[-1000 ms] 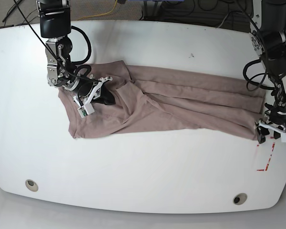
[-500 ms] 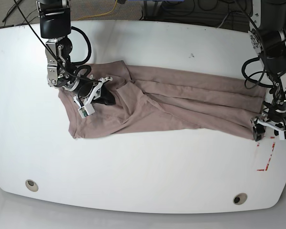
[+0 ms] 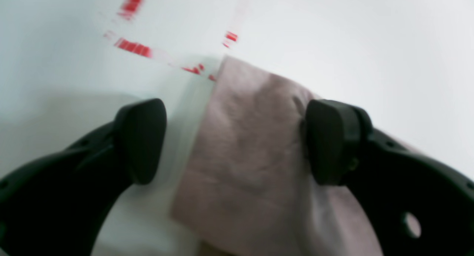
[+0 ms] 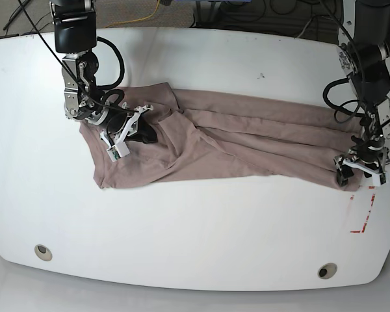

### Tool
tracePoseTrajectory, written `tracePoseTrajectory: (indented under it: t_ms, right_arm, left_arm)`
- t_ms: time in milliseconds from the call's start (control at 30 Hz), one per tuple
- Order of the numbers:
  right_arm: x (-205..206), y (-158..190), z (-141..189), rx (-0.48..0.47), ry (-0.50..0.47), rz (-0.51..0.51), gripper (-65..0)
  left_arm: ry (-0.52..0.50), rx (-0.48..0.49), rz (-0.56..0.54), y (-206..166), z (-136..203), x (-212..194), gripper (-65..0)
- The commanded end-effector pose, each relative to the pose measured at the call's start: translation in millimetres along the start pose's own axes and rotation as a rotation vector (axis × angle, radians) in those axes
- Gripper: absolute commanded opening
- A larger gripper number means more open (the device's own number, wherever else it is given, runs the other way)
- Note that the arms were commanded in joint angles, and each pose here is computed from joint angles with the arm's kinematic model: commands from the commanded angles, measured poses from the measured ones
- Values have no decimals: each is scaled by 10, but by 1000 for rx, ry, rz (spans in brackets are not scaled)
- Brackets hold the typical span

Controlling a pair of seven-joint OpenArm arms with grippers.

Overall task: Layout the t-shirt on the table in an organized manner, then fold the t-shirt properly
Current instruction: 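Pinch the hem edge with the left gripper and tug it outward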

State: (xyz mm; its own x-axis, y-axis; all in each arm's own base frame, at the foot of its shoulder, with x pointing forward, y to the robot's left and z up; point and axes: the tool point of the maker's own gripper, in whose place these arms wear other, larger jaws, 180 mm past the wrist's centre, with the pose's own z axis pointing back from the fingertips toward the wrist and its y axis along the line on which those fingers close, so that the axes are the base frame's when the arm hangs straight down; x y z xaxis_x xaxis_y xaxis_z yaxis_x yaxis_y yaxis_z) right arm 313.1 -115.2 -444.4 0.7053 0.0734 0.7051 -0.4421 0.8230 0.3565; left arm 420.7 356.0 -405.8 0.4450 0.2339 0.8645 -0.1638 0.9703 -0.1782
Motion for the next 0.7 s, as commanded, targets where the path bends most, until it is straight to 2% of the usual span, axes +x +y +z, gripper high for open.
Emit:
tracePoseTrajectory:
  t_ms: [0, 100, 167, 300, 400, 467, 667]
  right_arm:
    - [-428, -155, 53, -75, 201, 40, -650]
    - [-428, -155, 53, -75, 201, 40, -650]
    - [-428, -155, 53, -75, 201, 40, -650]
    - [-428, -155, 53, -75, 201, 40, -650]
    - [-428, -155, 53, -75, 201, 40, -650]
    - [-428, -155, 53, -75, 201, 40, -650]
    - [-428, -155, 53, -75, 201, 40, -650]
  left_arm:
    - [-67, -2, -4, 20, -17, 297, -112]
    - [-65, -14, 4, -59, -42, 263, -131]
    - [-63, -24, 9, -124, -62, 235, -183]
    - [-65, -24, 12, -142, -71, 238, -354]
    - [-72, -27, 13, -161, -83, 276, -459]
    - [-81, -29, 14, -176, -97, 330, -488]
    - [-86, -29, 18, -176, -97, 348, -492]
